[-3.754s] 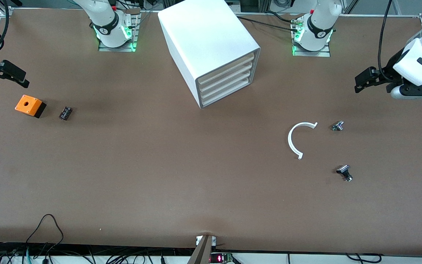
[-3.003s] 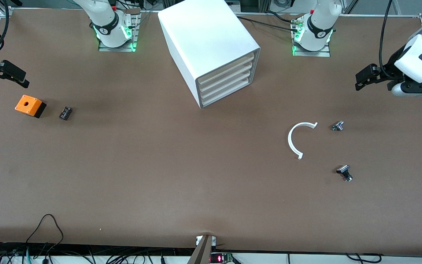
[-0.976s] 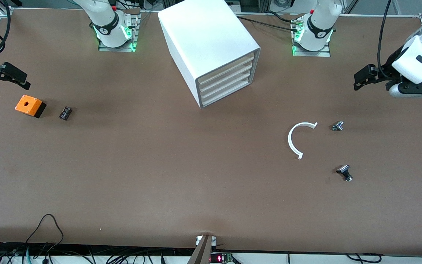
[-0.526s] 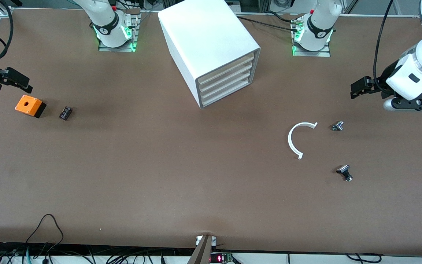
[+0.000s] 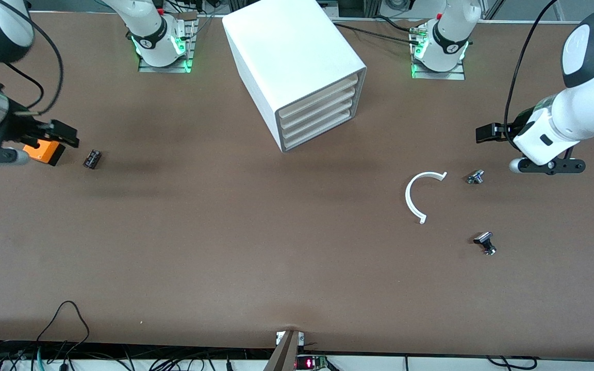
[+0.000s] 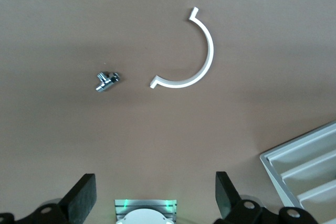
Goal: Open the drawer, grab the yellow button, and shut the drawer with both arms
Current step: 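Reach the left gripper to the cabinet drawer while the right gripper moves aside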
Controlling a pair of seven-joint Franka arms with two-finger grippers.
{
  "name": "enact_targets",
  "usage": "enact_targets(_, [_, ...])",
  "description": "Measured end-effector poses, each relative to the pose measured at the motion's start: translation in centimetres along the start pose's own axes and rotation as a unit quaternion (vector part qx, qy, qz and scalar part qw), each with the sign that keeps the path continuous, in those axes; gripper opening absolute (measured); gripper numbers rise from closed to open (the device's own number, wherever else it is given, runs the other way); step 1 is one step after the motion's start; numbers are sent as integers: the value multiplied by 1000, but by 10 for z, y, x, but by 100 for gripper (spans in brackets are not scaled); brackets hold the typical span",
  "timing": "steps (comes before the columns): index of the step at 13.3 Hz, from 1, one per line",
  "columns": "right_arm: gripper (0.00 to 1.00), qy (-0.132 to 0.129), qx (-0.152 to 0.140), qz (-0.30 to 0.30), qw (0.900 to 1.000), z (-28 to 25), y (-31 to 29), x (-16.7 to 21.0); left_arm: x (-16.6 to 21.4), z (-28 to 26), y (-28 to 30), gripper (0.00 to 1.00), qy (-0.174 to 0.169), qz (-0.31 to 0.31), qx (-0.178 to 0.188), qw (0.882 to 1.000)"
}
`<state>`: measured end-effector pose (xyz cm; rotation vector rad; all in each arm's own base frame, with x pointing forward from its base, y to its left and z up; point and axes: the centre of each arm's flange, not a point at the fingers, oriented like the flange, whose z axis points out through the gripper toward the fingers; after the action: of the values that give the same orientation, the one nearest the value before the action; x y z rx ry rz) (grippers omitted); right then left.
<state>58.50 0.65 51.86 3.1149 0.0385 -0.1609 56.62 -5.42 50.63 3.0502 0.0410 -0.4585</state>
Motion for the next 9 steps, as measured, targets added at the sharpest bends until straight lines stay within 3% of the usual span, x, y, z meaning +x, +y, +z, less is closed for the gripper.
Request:
enact_targets(3, [100, 5, 8, -49, 999, 1, -2, 10, -5, 8, -1, 100, -47, 45, -94, 993])
enact_targets(5, [100, 11, 7, -134, 991, -3, -9, 10, 0, 29, 2, 100, -89, 94, -168, 977])
enact_targets(9, [100, 9, 5, -314, 949, 1, -41, 11, 13, 81, 30, 100, -149, 127, -269, 943])
